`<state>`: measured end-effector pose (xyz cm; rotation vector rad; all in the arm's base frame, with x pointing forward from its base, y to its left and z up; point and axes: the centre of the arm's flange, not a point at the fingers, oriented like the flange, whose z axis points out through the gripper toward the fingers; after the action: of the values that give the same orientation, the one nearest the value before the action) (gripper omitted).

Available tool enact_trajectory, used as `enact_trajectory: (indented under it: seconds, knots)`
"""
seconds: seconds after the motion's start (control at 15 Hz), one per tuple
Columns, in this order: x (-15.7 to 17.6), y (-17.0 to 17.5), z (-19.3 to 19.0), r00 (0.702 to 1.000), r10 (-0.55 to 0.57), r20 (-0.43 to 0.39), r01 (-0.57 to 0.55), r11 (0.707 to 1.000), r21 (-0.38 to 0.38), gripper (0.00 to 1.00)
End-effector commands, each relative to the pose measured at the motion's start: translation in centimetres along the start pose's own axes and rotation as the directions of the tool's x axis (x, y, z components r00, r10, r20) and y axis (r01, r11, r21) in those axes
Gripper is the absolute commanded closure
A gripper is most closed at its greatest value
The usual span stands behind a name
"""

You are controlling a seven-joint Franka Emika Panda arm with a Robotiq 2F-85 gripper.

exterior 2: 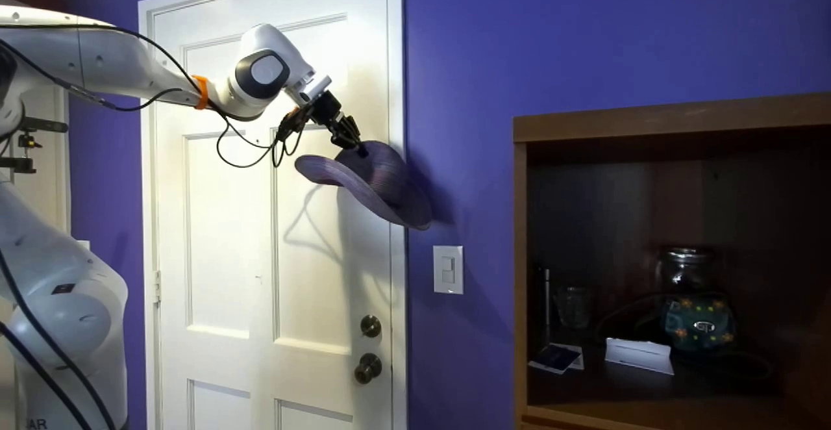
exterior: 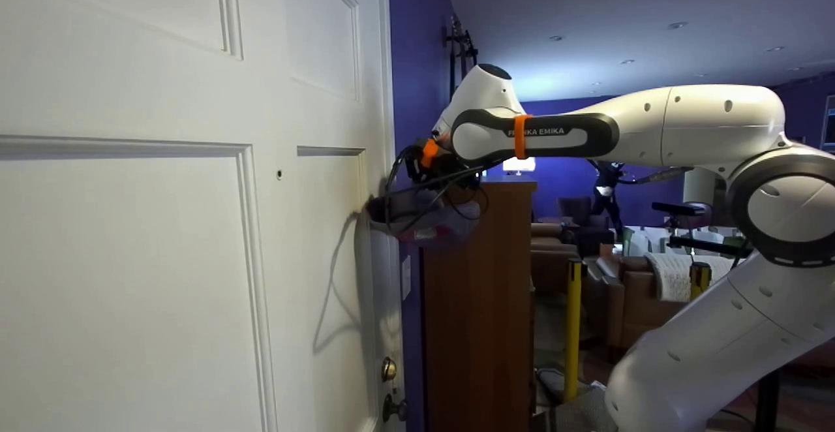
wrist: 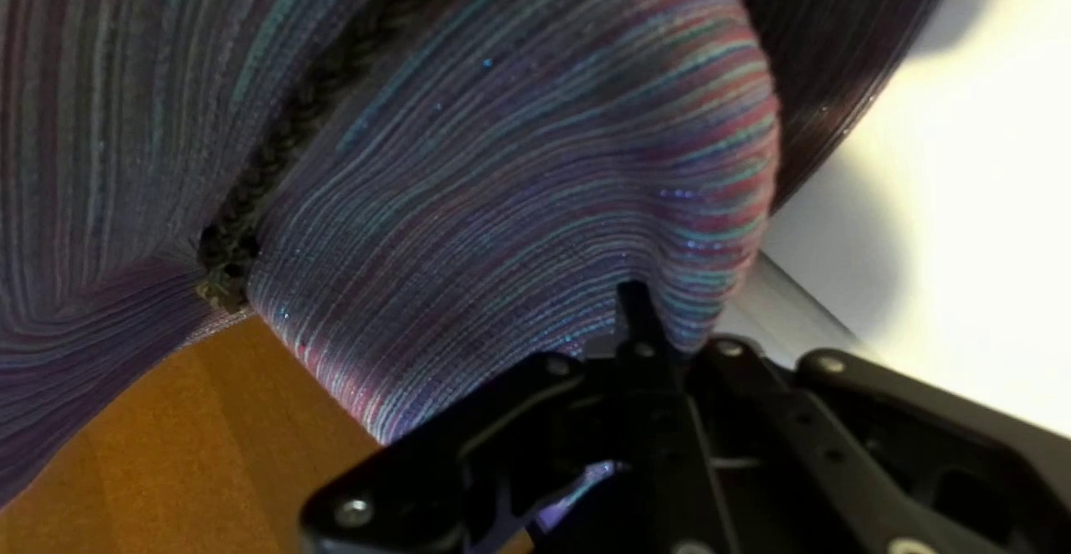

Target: Hang the hat on the door

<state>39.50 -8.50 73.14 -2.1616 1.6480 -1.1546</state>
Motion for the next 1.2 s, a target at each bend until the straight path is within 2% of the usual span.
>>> enact_trajectory:
  seconds: [0.0,0.2,0.47,0.8,0.87,1.13]
  knots:
    - [-3.8,-0.8,0.3,0.997,0.016,0.076,-0.017,1.000,0.011,0.99]
    - [-7.7,-1.4,0.4,0.995,0.027,0.091,-0.025,1.000,-0.018,0.99]
    - [-12.8,-2.1,1.4,0.995,0.089,0.052,-0.088,0.996,-0.017,0.99]
    - [-18.3,-2.6,2.3,0.984,0.156,0.092,-0.153,0.987,-0.039,0.99]
    - [-16.4,-2.4,2.3,0.988,0.123,0.094,-0.116,0.990,-0.074,0.96]
    - [-18.1,-2.4,2.4,0.985,0.136,0.105,-0.128,0.989,-0.078,0.96]
